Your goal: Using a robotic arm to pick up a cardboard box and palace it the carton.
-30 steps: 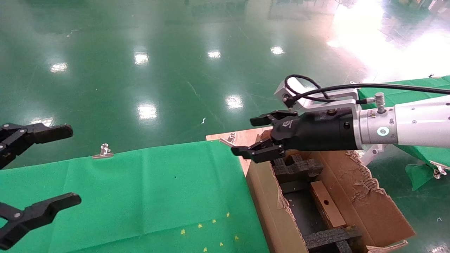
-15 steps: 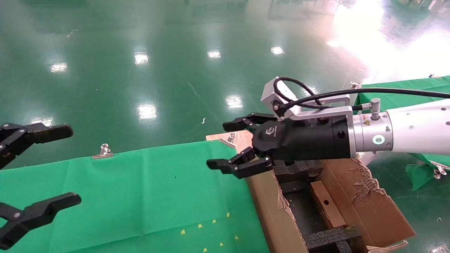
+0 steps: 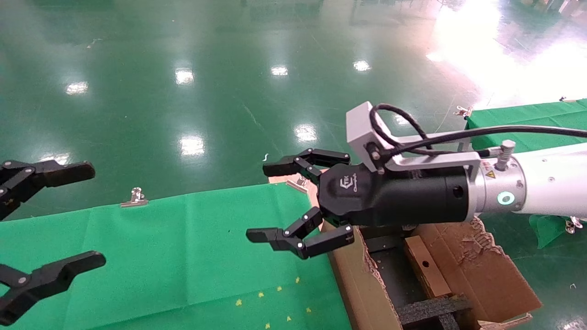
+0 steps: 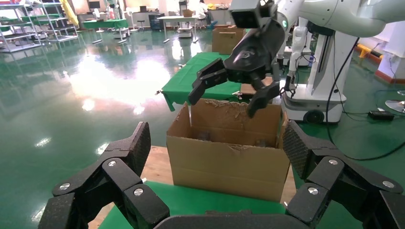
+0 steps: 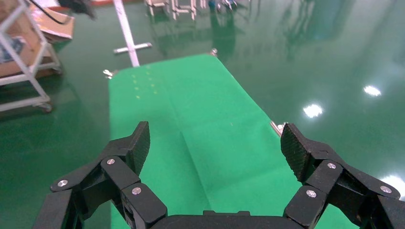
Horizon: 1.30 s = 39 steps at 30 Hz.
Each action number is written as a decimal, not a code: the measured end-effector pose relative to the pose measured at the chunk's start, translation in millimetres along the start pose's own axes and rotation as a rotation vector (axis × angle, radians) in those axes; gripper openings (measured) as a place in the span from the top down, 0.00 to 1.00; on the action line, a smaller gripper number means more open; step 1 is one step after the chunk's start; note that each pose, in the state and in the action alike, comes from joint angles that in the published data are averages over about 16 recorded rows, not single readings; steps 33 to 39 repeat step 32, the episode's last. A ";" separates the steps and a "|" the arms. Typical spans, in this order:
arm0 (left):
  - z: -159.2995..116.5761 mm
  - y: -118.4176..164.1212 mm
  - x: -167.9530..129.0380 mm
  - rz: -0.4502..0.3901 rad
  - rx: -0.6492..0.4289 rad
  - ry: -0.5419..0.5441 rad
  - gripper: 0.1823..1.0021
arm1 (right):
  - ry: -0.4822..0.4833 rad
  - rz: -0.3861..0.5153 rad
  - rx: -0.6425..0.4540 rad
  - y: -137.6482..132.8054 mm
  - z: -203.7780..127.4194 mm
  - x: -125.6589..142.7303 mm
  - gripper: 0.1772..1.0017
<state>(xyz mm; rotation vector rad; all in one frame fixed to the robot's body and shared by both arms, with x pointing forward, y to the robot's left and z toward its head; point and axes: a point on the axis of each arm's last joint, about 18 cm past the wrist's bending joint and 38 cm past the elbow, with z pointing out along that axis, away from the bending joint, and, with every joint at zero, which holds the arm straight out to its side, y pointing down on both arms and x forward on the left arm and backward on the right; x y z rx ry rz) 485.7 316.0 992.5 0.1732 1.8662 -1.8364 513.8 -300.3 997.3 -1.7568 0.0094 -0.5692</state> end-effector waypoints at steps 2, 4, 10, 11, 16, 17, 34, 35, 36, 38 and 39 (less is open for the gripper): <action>0.0 0.0 0.0 0.000 0.000 0.000 0.00 | -0.016 -0.014 0.023 -1.3 -0.7 -4.1 0.00; 0.0 0.0 0.0 0.000 0.000 0.000 0.00 | -0.031 -0.028 0.047 -2.4 -1.7 -8.2 0.00; 0.0 0.0 0.0 0.000 0.000 0.000 0.00 | -0.071 -0.073 0.118 -4.9 -6.5 -20.6 0.00; 0.0 0.0 0.0 0.000 0.000 0.000 0.00 | -0.076 -0.080 0.128 -5.1 -7.4 -22.4 0.00; 0.0 0.0 0.0 0.000 0.000 0.000 0.00 | -0.096 -0.112 0.178 -5.8 -12.5 -30.9 0.00; 0.0 0.0 0.0 0.000 0.000 0.000 0.00 | -0.099 -0.118 0.185 -5.9 -13.4 -32.3 0.00; -0.1 0.1 -0.1 0.000 0.000 -0.001 0.00 | -0.112 -0.138 0.219 -6.0 -17.1 -38.2 0.00; -0.1 0.1 -0.1 0.000 0.000 -0.001 0.00 | -0.112 -0.138 0.219 -6.0 -17.1 -38.2 0.00; -0.1 0.1 -0.1 0.000 0.000 -0.001 0.00 | -0.112 -0.138 0.219 -6.0 -17.1 -38.2 0.00; -0.1 0.1 -0.1 0.000 0.000 -0.001 0.00 | -0.112 -0.138 0.219 -6.0 -17.1 -38.2 0.00; -0.1 0.1 -0.1 0.000 0.000 -0.001 0.00 | -0.112 -0.138 0.219 -6.0 -17.1 -38.2 0.00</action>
